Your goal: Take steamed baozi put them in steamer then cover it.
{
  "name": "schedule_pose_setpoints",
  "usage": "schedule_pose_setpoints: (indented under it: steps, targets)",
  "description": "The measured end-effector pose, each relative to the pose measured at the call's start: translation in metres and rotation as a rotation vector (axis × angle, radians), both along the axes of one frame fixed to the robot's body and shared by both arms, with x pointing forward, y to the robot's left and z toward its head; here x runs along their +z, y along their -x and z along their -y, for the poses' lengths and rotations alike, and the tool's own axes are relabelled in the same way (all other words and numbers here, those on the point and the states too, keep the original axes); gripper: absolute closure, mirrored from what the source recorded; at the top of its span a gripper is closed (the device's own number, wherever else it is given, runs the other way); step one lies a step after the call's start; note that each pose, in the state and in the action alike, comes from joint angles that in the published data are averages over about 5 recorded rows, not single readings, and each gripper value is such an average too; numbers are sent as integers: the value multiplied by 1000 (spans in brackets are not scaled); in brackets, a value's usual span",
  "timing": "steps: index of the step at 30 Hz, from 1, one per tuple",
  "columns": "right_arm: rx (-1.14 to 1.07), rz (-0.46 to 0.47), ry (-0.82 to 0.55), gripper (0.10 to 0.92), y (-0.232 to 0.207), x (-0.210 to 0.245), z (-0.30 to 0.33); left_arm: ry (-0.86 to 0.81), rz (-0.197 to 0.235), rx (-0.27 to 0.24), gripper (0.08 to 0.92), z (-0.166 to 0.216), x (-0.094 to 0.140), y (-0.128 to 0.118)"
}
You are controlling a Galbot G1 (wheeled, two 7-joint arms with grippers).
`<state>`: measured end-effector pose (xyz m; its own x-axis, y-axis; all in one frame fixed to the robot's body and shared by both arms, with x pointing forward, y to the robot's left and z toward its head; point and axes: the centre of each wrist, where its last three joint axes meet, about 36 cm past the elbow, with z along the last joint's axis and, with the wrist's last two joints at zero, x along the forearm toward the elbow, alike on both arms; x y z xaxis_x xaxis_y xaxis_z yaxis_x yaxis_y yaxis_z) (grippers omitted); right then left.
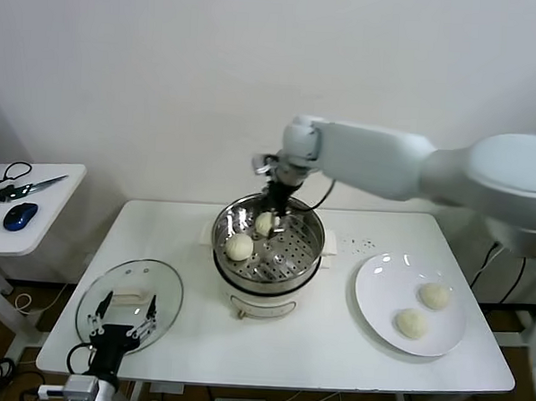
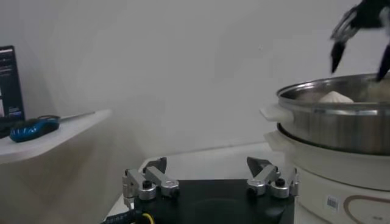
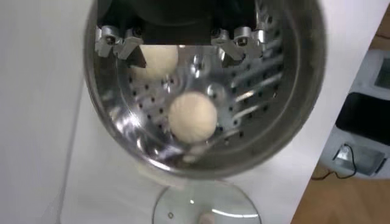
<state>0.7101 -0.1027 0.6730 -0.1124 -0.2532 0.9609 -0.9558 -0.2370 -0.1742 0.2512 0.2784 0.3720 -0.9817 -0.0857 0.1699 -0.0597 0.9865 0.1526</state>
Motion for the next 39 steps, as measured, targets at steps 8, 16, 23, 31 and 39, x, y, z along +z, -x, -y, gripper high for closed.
schedule_pose_setpoints:
  steps: [8, 16, 23, 31, 39]
  targets:
    - [-44, 10, 23, 200, 22, 5, 107, -6, -1, 1, 177, -2, 0, -3]
    - [-98, -31, 45, 200, 60, -49, 205, -16, -7, 12, 177, -7, 1, -2]
    - [-131, -72, 81, 200, 92, -112, 262, -18, -13, 4, 177, -7, 1, 1]
    - [-161, -97, 138, 200, 115, -167, 300, -25, -19, -4, 177, -6, 0, 3]
    - [-175, -109, 182, 200, 122, -198, 315, -41, -25, -5, 177, -6, 0, 4]
